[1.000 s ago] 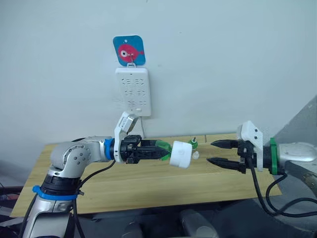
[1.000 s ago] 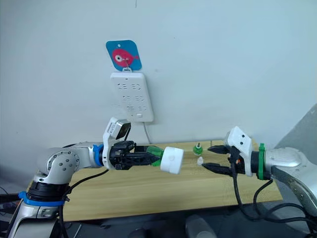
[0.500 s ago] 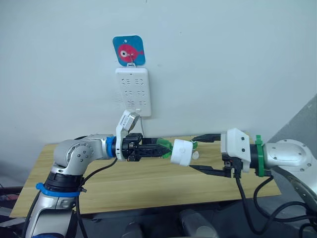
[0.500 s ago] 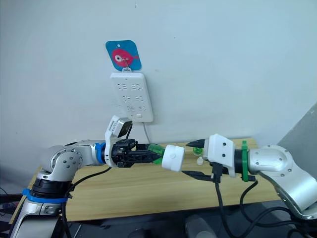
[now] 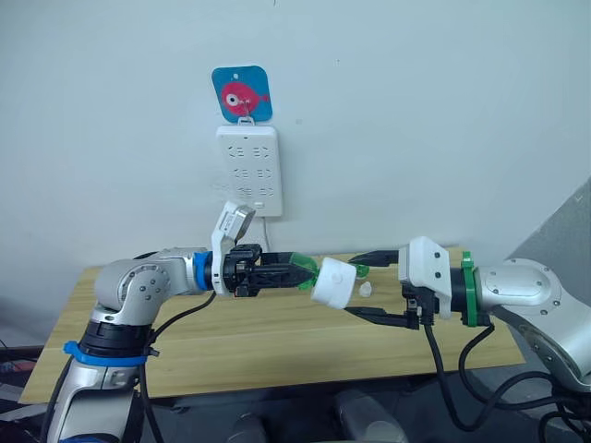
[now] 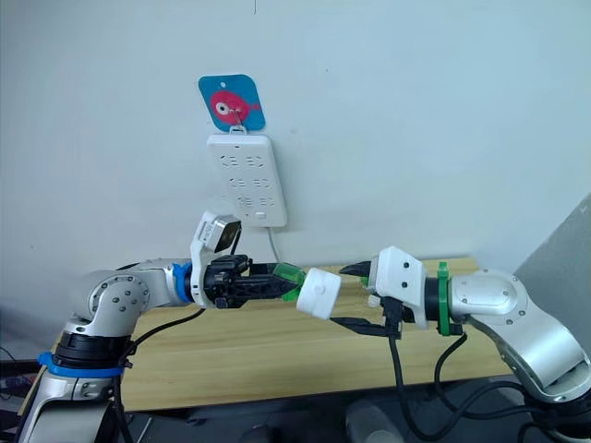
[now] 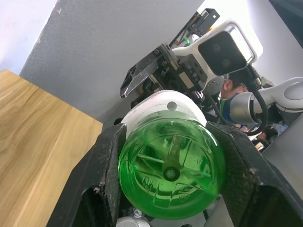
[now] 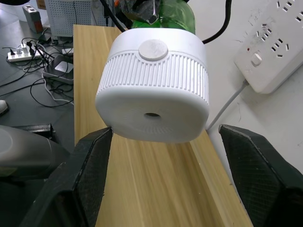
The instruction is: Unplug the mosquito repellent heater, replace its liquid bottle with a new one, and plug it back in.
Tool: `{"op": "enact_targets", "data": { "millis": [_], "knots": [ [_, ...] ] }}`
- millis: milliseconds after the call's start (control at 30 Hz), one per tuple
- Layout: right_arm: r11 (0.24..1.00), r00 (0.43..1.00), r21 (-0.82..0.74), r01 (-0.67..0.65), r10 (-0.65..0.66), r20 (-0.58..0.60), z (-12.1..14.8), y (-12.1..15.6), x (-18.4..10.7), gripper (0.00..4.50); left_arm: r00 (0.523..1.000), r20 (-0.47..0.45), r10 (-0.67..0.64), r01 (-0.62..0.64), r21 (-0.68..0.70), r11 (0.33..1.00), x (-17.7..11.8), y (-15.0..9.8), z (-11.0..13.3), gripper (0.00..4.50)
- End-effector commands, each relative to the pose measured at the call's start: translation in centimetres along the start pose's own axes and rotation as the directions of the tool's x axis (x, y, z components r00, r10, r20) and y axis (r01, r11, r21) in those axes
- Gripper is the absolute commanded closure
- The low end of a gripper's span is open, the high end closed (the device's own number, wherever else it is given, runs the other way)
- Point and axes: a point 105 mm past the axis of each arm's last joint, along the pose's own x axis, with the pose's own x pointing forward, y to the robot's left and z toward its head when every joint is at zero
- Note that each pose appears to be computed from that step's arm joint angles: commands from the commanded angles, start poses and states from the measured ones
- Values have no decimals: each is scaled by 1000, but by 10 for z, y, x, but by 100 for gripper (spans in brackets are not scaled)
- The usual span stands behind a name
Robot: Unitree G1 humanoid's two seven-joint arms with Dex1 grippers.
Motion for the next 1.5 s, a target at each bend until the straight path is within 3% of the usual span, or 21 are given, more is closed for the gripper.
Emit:
{"op": "enact_targets", "data": {
  "millis": [33,233,533,833,1333,1433,1500],
  "knots": [
    [999,998,-39,15,-13,63,17,-1,-6,77,999,-13,-45,46,27,999,6,-8,1,216],
    [995,995,-40,90,-88,39,9,-12,-20,0,999,-11,-41,42,27,999,5,-8,1,216],
    [996,998,-82,44,-40,41,9,9,-23,0,999,-8,-38,38,24,999,5,-7,2,216],
    [994,989,-76,79,-68,134,23,2,-3,0,999,-6,-43,43,22,999,7,-7,3,216],
    [999,989,-29,21,-16,150,19,4,17,0,999,7,-41,41,23,999,9,-9,4,216],
    [1000,988,-18,17,-14,155,18,4,17,58,999,9,-42,42,25,999,9,-9,4,216],
    [1000,988,-17,14,-11,156,17,4,17,127,999,11,-42,42,25,999,9,-9,4,216]
  ]
}}
